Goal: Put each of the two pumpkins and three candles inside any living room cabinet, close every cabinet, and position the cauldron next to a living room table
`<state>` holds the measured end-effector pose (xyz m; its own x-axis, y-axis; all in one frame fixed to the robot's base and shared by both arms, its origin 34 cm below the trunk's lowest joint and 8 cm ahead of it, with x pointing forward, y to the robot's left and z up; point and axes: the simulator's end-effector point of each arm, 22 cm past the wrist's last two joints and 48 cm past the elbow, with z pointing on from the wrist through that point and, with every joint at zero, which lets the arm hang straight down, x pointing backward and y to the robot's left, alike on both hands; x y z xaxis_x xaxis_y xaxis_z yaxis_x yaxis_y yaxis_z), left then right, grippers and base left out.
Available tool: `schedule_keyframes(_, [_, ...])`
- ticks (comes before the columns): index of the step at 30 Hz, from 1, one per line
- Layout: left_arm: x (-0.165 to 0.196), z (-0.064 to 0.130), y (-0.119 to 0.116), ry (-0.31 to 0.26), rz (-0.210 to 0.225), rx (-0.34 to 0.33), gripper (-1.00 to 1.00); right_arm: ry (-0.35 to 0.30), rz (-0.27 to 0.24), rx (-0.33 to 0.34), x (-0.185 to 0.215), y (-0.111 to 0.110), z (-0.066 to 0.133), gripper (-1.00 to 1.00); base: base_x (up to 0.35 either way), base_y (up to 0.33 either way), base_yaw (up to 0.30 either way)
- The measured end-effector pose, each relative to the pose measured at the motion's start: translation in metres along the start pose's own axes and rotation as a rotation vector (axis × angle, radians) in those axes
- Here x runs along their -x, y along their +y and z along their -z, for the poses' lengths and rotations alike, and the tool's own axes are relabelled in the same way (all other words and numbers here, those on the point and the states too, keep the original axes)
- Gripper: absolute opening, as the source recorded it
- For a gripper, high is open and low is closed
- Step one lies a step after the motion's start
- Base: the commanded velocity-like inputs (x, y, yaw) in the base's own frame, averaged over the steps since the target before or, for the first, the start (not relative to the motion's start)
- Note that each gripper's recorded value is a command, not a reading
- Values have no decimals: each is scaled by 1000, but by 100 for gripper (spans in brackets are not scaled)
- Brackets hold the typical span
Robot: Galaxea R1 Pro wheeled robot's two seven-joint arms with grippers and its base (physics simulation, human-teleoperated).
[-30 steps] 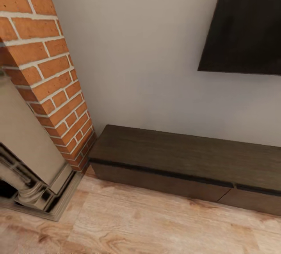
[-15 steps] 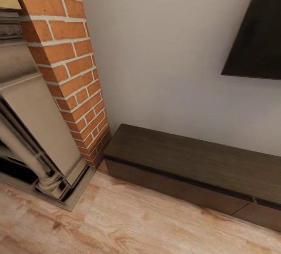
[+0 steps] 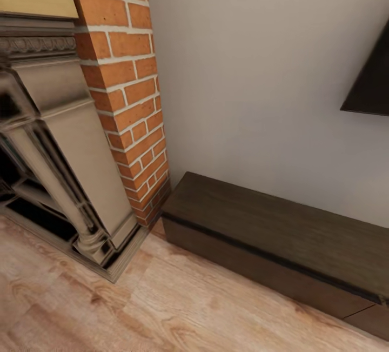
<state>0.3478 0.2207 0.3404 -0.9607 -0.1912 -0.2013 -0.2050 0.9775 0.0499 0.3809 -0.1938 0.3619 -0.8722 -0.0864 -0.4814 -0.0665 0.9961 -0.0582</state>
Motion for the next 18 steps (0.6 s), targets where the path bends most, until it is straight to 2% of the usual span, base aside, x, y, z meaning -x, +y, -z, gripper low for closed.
schedule_keyframes(11, [2, 1, 0, -5, 0, -1, 100, -6, 0, -1, 3, 0, 0, 100, 0, 0, 197])
schedule_keyframes(18, [2, 1, 0, -6, 1, -1, 100, -7, 0, -1, 3, -1, 0, 100, 0, 0, 80])
